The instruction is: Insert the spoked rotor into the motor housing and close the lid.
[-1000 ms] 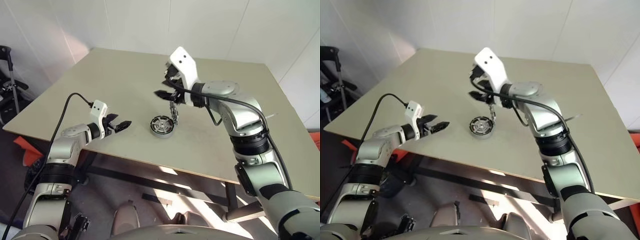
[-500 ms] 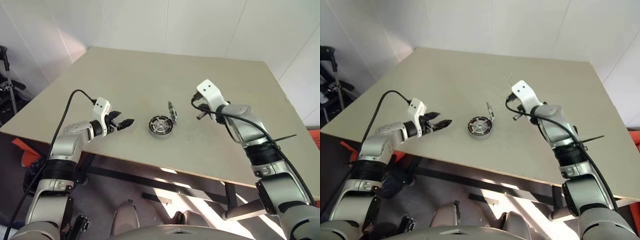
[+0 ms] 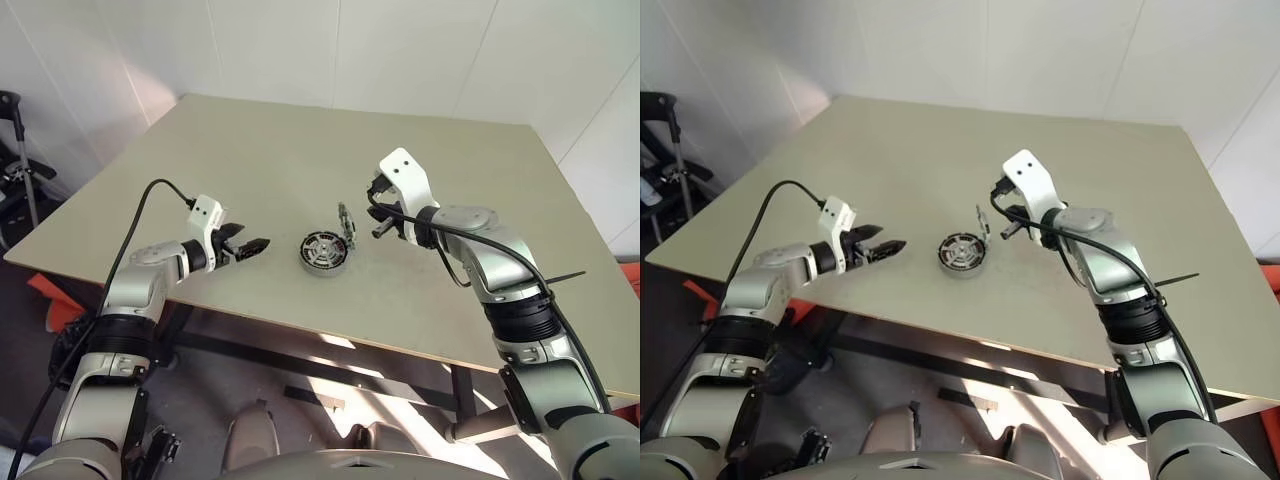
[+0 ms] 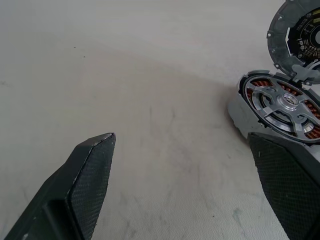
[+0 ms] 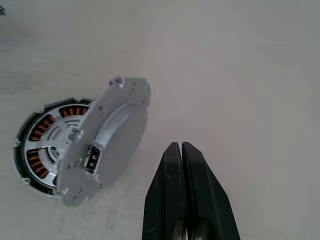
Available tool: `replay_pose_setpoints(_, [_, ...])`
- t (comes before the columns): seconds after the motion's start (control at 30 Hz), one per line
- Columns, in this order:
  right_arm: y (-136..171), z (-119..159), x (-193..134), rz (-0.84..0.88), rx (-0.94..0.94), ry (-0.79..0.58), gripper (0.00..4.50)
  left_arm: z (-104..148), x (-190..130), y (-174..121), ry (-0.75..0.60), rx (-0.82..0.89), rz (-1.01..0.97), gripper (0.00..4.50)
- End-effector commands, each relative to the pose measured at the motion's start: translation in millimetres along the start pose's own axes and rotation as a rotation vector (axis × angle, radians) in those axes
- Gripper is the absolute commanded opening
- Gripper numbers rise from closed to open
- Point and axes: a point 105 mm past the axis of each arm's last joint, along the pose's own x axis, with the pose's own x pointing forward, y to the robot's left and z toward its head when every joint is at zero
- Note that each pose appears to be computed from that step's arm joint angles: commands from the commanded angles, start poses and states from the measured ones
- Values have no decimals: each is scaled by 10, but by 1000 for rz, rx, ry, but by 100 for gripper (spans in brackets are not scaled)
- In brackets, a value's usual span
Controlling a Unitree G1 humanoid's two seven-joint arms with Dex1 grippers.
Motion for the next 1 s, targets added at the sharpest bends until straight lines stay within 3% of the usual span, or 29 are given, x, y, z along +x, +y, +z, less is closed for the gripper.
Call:
replay_pose_setpoints(0.03, [71,131,-21,11,2,-51,3,157,3,22,-35,45,1,450])
replay_pose_setpoints(0.5, [423,-52,143,95,66,-11,3,169,-60,64,-40,54,19,450])
replay_pose_setpoints(1.0, [490,-336,252,98,88,55,3,181,-57,71,-39,57,19,450])
